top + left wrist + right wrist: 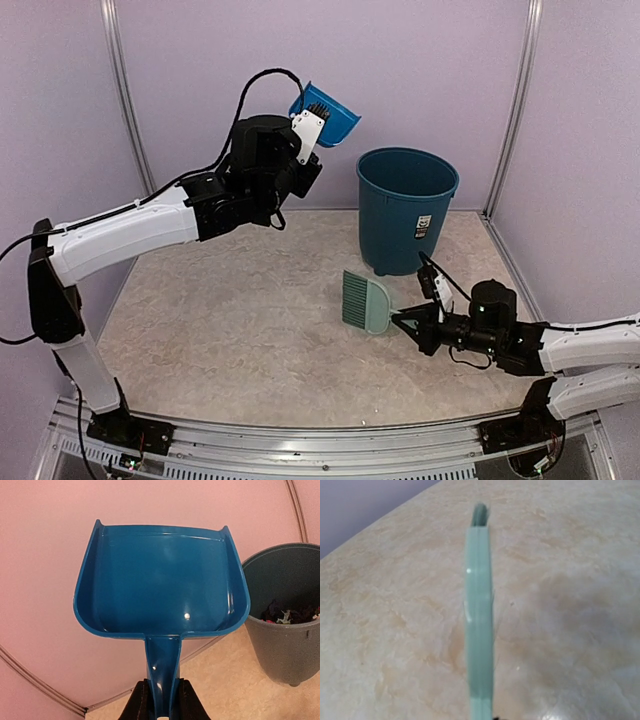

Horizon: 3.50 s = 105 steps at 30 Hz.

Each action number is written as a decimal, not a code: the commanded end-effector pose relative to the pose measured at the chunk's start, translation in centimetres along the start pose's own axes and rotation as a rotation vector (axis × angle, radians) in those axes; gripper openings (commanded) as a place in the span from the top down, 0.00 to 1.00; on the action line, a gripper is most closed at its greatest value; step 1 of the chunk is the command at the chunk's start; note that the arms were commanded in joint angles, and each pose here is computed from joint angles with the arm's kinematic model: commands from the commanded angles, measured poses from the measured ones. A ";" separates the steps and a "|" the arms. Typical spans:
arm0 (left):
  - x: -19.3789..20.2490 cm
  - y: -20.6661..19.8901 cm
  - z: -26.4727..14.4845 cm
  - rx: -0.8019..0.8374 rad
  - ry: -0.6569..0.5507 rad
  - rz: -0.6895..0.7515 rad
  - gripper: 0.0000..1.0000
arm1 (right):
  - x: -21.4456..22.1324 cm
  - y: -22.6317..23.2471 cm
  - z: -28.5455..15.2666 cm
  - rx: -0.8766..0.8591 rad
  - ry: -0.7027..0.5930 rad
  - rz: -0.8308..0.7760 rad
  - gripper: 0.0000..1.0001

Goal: Sweep away the paper scraps from the table

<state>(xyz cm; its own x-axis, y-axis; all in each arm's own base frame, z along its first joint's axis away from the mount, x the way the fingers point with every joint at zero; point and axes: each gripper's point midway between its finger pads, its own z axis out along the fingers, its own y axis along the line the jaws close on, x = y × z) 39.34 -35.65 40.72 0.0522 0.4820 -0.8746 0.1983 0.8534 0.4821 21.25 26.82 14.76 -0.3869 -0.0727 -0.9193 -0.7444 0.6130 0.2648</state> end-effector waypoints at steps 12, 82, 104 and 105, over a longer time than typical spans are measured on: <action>16.3 -2.0 -7.3 0.131 0.388 -0.384 1.00 | -4.4 0.9 2.0 -0.032 -0.162 -0.042 1.00; 31.8 5.7 -14.5 -0.174 0.490 -0.645 0.02 | -7.7 -2.1 7.4 0.200 -0.125 -0.259 1.00; 32.1 7.8 -15.5 -0.248 0.440 -0.641 0.04 | 1.4 -0.1 14.8 0.134 0.184 -0.398 0.65; 32.0 7.8 -15.4 -0.248 0.439 -0.641 0.04 | 1.1 0.3 14.7 0.118 0.174 -0.388 0.62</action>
<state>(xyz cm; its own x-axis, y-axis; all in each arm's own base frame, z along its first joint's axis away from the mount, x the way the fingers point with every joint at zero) 27.29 -11.09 17.48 -0.4026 -0.1390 -0.9048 -0.1412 0.9860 -0.0886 30.27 37.33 9.24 -0.1763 -0.4726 -0.8635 -0.7318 0.6496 -0.2061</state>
